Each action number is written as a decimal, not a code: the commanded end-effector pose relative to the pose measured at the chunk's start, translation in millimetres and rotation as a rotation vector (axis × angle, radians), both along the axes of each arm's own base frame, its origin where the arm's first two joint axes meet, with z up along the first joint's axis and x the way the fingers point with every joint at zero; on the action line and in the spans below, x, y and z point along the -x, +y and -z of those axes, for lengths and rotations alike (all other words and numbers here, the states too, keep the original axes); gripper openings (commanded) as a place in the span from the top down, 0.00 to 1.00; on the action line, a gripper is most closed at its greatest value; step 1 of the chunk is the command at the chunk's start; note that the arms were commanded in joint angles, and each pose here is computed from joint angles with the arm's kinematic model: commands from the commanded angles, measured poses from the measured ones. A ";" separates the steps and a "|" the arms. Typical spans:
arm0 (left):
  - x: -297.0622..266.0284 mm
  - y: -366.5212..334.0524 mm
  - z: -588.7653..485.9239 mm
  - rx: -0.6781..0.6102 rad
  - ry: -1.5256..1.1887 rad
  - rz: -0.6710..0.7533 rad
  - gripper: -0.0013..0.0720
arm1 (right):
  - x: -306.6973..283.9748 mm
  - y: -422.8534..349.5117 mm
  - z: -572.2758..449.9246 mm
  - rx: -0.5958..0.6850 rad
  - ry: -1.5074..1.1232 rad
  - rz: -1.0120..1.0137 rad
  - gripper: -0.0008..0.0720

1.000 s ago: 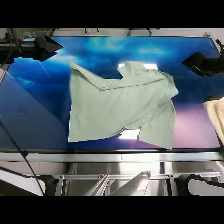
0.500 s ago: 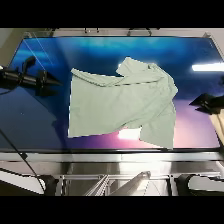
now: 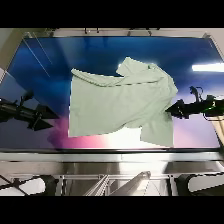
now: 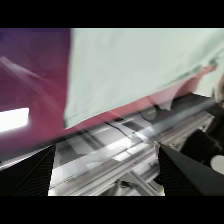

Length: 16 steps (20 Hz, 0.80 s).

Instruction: Fold the shirts.

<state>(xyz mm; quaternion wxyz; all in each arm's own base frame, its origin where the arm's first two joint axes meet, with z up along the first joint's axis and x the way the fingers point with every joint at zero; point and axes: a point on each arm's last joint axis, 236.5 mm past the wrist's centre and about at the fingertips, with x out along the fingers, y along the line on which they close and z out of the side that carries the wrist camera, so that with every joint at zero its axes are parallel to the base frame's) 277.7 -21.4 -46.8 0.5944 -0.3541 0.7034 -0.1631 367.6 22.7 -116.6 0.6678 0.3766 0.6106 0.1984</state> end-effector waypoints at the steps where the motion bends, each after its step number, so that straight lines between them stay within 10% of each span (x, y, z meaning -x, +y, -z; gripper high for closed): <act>1: 18.1 11.1 39.1 -0.092 0.057 -0.045 0.04 | -22.6 21.2 -10.5 -0.081 -0.076 0.015 0.92; 9: -14.4 -91.9 79.2 0.018 0.108 0.208 0.23 | -22.4 28.4 -48.7 -0.144 -0.128 -0.016 0.96; 10: -19.2 -106.2 79.5 0.029 0.103 0.248 0.39 | -20.2 27.6 -55.8 -0.152 -0.135 -0.023 0.96; 11: -19.0 -116.7 80.7 0.028 0.106 0.311 0.90 | -17.3 25.9 -63.7 -0.165 -0.139 -0.027 0.96; 16: -30.0 -136.5 41.0 0.054 0.022 0.447 0.96 | 21.4 -26.6 -94.6 -0.100 -0.079 0.005 0.96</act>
